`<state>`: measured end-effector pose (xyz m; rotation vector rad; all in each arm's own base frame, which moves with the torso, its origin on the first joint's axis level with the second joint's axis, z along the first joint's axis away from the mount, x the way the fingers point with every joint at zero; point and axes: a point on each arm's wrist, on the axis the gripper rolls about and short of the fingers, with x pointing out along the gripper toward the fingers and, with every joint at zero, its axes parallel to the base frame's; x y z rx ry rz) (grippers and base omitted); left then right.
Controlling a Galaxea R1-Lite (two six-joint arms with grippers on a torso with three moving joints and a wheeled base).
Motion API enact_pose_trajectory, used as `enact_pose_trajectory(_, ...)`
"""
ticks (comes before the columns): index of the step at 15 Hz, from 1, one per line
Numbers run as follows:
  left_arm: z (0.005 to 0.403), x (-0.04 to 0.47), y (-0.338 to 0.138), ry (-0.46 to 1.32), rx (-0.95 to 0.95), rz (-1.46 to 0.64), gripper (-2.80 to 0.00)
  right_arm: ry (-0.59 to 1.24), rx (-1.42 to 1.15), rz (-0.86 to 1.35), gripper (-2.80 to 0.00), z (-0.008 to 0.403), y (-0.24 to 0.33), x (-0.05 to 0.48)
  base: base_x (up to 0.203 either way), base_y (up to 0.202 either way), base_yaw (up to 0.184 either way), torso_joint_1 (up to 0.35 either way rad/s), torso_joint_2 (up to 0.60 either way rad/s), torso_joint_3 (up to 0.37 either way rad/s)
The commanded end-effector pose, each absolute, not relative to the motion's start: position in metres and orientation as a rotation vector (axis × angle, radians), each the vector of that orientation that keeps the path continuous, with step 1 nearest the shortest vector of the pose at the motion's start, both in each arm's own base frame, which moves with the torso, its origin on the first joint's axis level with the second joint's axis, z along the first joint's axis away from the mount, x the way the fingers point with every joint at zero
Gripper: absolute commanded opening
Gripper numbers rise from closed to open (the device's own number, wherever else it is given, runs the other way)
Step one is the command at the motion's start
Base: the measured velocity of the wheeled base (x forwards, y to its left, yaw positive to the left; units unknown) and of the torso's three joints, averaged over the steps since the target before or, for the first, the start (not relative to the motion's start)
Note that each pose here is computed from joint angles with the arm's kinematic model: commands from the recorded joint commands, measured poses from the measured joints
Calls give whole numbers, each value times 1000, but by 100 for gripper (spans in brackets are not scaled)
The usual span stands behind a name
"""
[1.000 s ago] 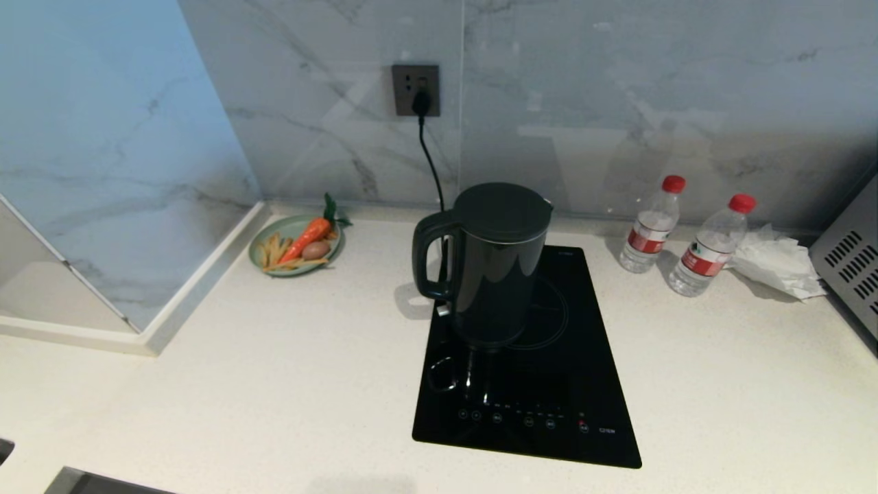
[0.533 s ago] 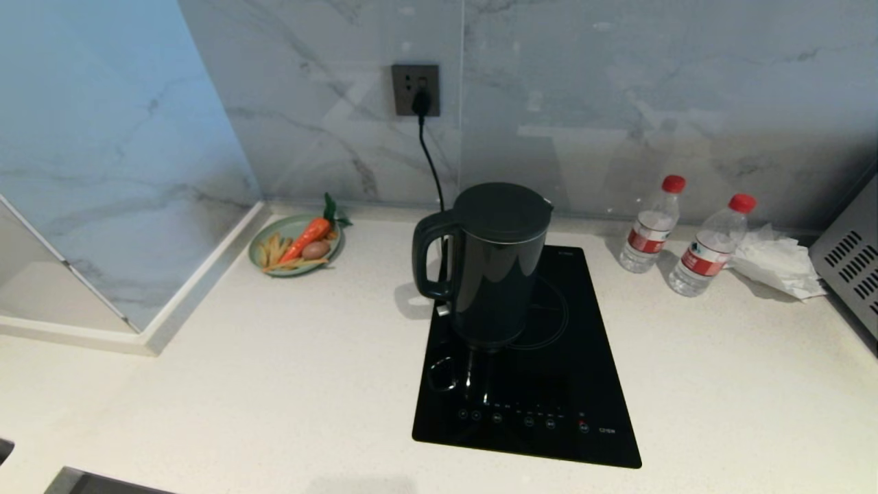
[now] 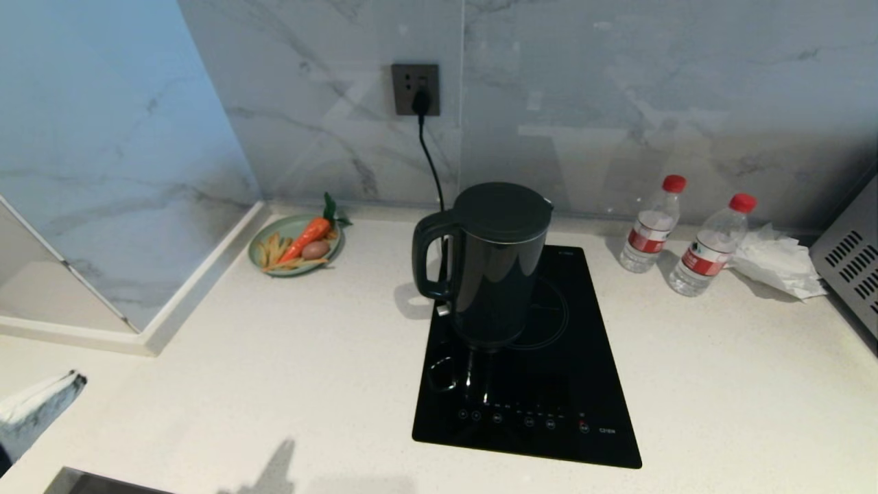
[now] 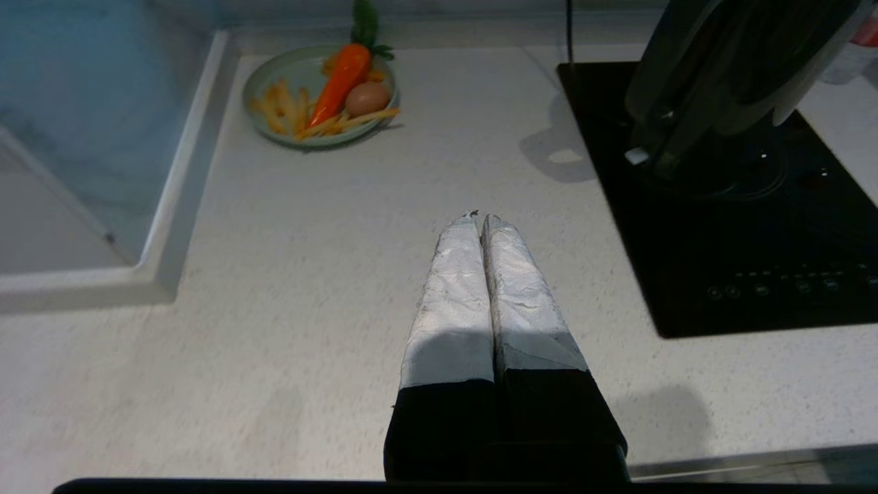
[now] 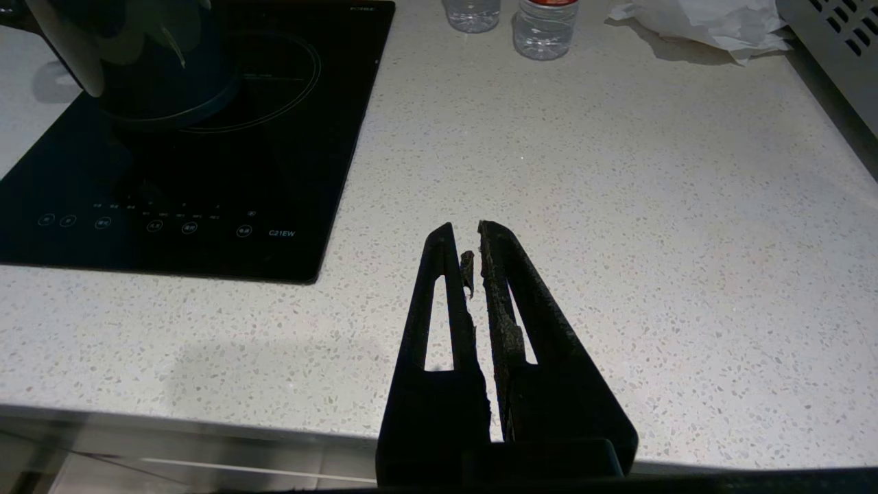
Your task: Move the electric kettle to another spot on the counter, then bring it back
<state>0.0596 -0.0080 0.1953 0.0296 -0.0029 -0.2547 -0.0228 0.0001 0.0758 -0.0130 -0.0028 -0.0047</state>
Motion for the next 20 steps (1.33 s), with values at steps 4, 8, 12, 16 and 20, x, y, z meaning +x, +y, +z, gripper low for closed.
enact_pose_trajectory(4,203,137,-65,112,15,-495,-280,-3,-14,-5,-280,76,0,-23,0,0,0,0,0,0)
enact_pose_trajectory(8,188,150,-124,108,-2,-509,-280,-3,-14,-5,-280,76,0,-23,0,0,0,0,0,0)
enact_pose_trajectory(12,175,138,-145,118,-19,-559,-280,-4,-14,-5,-280,76,0,-23,0,0,0,0,0,0)
enact_pose_trajectory(16,146,147,-164,237,34,-542,-280,-4,-14,-5,-280,76,0,-23,0,0,0,0,0,0)
enact_pose_trajectory(20,102,172,-199,341,78,-488,-280,-4,-14,-5,-280,76,0,-23,0,0,0,0,0,0)
